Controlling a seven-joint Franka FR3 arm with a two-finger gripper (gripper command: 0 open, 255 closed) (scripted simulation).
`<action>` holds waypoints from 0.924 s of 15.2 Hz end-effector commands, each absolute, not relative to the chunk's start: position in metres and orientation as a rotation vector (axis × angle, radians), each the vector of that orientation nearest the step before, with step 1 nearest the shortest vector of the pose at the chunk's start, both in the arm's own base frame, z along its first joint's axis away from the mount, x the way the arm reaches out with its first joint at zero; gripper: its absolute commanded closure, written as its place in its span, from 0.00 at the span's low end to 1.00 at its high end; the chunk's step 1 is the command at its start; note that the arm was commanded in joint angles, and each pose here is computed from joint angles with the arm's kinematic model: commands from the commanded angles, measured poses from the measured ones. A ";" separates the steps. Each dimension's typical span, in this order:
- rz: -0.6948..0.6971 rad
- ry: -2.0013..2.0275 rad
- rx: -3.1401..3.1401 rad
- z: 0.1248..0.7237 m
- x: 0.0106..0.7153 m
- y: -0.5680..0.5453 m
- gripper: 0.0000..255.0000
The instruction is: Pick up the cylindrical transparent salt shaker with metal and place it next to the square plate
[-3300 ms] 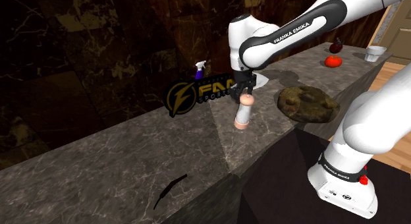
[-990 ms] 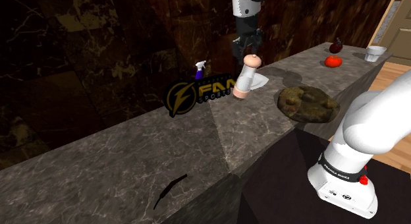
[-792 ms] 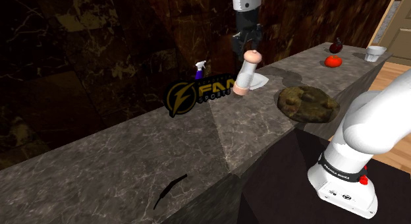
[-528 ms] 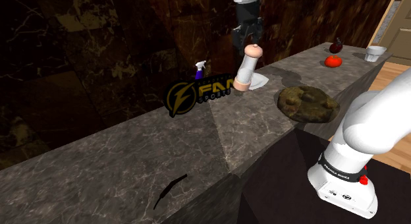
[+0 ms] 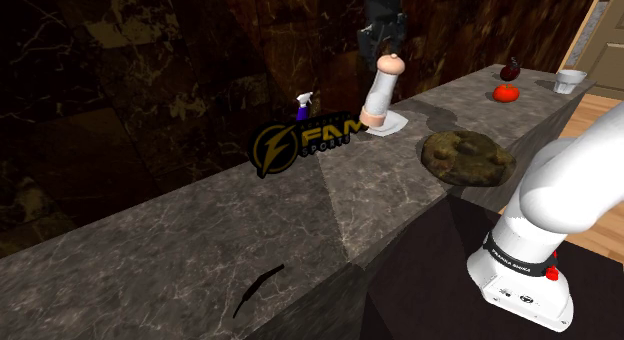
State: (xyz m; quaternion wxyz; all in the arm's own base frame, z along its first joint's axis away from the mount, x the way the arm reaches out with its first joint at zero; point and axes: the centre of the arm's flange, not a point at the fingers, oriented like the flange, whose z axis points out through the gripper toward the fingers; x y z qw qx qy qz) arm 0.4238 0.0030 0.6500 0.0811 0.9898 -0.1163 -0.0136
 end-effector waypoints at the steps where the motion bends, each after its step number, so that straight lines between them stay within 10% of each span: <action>1: -0.041 -0.346 2.959 0.643 0.422 -0.023 1.00; 14: -0.041 -0.346 2.959 0.602 0.420 -0.190 1.00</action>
